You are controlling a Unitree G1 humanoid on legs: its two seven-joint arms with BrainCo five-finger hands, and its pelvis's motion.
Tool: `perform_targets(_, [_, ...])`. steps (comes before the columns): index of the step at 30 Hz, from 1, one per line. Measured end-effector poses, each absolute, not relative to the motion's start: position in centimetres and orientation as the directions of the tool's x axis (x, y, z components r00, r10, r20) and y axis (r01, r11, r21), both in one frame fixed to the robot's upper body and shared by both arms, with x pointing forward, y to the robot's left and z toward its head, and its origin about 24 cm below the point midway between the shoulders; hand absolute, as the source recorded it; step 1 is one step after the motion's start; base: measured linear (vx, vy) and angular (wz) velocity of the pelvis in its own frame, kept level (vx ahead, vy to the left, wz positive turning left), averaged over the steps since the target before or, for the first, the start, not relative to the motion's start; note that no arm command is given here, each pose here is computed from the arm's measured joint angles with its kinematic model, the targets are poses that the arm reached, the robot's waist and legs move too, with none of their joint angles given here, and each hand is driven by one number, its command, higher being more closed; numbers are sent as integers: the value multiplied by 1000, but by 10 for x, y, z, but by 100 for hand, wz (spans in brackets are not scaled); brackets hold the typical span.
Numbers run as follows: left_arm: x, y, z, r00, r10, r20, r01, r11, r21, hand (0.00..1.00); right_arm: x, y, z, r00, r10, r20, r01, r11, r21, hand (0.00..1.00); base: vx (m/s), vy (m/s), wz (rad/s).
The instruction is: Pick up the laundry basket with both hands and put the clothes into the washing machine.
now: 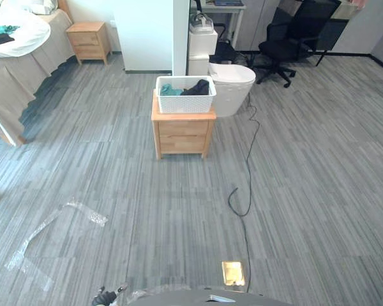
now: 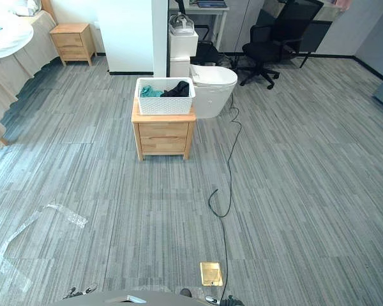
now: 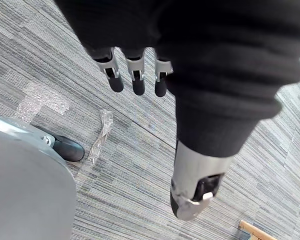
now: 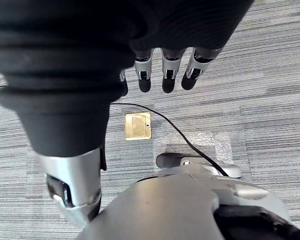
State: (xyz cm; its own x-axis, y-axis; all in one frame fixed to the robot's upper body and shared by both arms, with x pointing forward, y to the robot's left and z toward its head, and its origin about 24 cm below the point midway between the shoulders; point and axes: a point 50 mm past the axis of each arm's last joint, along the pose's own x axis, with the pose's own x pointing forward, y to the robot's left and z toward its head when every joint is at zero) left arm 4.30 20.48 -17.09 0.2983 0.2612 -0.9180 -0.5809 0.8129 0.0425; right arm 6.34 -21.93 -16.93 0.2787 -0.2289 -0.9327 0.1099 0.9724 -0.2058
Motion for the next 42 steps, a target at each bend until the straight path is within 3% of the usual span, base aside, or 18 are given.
perform_targets(21, [44, 207, -170, 306, 262, -915, -576, 816, 41, 0, 67, -218, -169, 284, -218, -934, 65, 976, -209, 0, -32, -3, -4])
perform_targets(26, [41, 207, -170, 298, 266, -917, -583, 811, 47, 0, 81, -221, -165, 334, -227, -915, 77, 974, -213, 0, 42, 61, -20])
perform_targets(34, [34, 208, -171, 246, 301, -921, -716, 698, 37, 0, 83, -220, -162, 370, -230, -900, 98, 973, -208, 0, 255, 20, 2])
perform_targets(42, [81, 196, -165, 380, 260, -888, -688, 721, -83, 0, 107, -228, -156, 415, -207, -886, -36, 969, -244, 0, 564, -258, 40])
